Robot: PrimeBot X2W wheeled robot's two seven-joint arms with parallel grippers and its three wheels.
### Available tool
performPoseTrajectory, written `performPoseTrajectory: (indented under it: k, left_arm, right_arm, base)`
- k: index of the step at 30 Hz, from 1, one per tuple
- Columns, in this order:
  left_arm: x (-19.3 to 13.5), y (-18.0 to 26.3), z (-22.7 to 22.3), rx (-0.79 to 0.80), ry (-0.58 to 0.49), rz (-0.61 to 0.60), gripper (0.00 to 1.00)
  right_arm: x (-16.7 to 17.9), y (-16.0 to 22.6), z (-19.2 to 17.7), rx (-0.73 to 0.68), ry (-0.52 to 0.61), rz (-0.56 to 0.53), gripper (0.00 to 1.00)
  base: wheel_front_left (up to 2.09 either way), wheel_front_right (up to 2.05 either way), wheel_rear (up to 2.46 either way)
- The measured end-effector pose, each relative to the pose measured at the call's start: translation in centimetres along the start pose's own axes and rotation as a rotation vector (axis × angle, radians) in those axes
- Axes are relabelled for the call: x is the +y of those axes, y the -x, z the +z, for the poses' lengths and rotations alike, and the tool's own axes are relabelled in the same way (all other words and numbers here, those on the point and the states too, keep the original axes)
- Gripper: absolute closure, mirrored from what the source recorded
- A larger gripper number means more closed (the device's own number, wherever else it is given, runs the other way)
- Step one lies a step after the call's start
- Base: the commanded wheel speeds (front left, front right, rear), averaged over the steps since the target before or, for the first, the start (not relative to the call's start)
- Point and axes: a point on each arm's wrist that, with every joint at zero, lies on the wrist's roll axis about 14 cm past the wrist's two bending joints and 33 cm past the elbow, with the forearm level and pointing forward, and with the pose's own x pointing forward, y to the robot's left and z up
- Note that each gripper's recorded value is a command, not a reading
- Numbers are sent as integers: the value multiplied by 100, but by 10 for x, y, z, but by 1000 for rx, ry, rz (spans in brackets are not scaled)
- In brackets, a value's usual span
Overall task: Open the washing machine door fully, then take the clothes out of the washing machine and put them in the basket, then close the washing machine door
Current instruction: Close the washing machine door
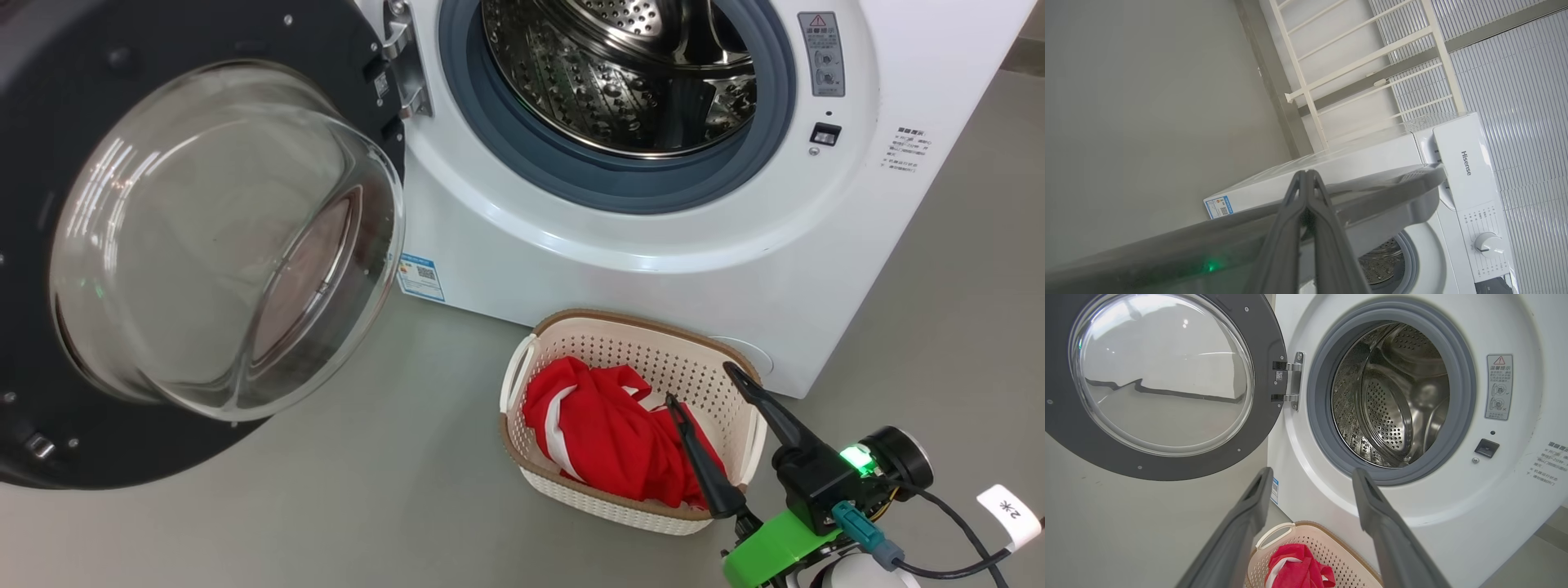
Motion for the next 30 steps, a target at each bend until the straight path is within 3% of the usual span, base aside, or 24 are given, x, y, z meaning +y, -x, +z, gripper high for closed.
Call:
performPoseTrajectory:
  k: [18, 30]
  left_arm:
    - [-20, 11, -47, 139, 106, -176, 100]
    - [-31, 32, -86, 242, 103, -217, 100]
  right_arm:
    - [-2, 0, -5, 10, -11, -3, 0]
    - [-5, 1, -9, 18, -20, -13, 0]
  base:
    - [0, 0, 0]
    - [0, 0, 0]
